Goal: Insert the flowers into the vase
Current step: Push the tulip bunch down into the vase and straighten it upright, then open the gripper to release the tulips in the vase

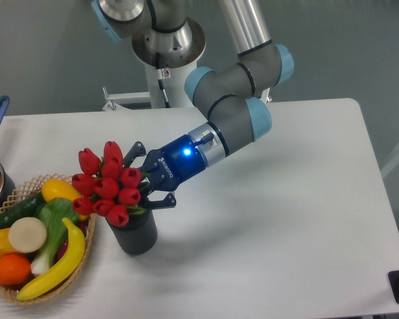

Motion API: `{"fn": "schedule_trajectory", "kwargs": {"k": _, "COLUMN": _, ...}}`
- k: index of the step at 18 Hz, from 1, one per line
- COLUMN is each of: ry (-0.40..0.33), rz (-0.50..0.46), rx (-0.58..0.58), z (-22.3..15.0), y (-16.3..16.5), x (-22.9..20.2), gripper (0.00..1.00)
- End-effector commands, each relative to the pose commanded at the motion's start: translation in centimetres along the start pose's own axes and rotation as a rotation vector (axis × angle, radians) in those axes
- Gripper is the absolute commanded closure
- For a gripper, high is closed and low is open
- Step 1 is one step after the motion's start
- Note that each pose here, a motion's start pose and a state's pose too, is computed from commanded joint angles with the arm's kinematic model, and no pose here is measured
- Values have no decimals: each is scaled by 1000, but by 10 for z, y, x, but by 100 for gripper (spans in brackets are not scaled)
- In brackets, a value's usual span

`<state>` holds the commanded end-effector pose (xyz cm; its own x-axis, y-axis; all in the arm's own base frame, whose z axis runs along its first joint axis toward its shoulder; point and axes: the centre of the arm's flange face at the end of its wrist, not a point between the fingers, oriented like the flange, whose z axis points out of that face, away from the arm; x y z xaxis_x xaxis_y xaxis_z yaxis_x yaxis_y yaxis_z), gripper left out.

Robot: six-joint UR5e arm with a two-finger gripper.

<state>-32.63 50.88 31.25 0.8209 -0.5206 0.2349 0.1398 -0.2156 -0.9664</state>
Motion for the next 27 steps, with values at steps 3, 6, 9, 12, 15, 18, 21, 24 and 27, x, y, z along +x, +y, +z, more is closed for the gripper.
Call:
{"fn": "schedule_trajectory", "kwargs": {"k": 3, "ry": -5, "rz": -6, "rx": -15, "z": 0, "y": 5, "x": 1, "gripper": 55}}
{"fn": "schedule_trajectory", "kwargs": {"k": 6, "ry": -7, "rz": -8, "rx": -14, "z": -1, "y": 6, "x": 2, "gripper": 49}}
{"fn": "schedule_trajectory", "kwargs": {"k": 9, "ry": -7, "rz": -6, "rx": -14, "z": -1, "y": 6, "x": 2, "gripper": 41}}
{"fn": "schedule_trajectory", "kwargs": {"k": 12, "ry": -10, "rz": -4, "rx": -15, "z": -2, "y": 5, "x": 2, "gripper": 29}}
{"fn": "schedule_trajectory", "kwargs": {"k": 15, "ry": -13, "rz": -1, "rx": -22, "z": -2, "y": 5, "x": 1, "gripper": 14}}
{"fn": "schedule_trajectory", "kwargs": {"k": 18, "ry": -25, "rz": 1, "rx": -50, "z": -3, "y": 7, "x": 0, "gripper": 11}}
{"fn": "schedule_trajectory", "kwargs": {"k": 21, "ry": -27, "rz": 2, "rx": -50, "z": -4, "y": 6, "x": 0, "gripper": 3}}
{"fn": "schedule_trajectory", "kwargs": {"k": 24, "ry": -29, "rz": 12, "rx": -59, "z": -3, "y": 5, "x": 2, "gripper": 1}}
{"fn": "schedule_trajectory", "kwargs": {"k": 27, "ry": -40, "rz": 19, "rx": -84, "z": -4, "y": 3, "x": 5, "gripper": 0}}
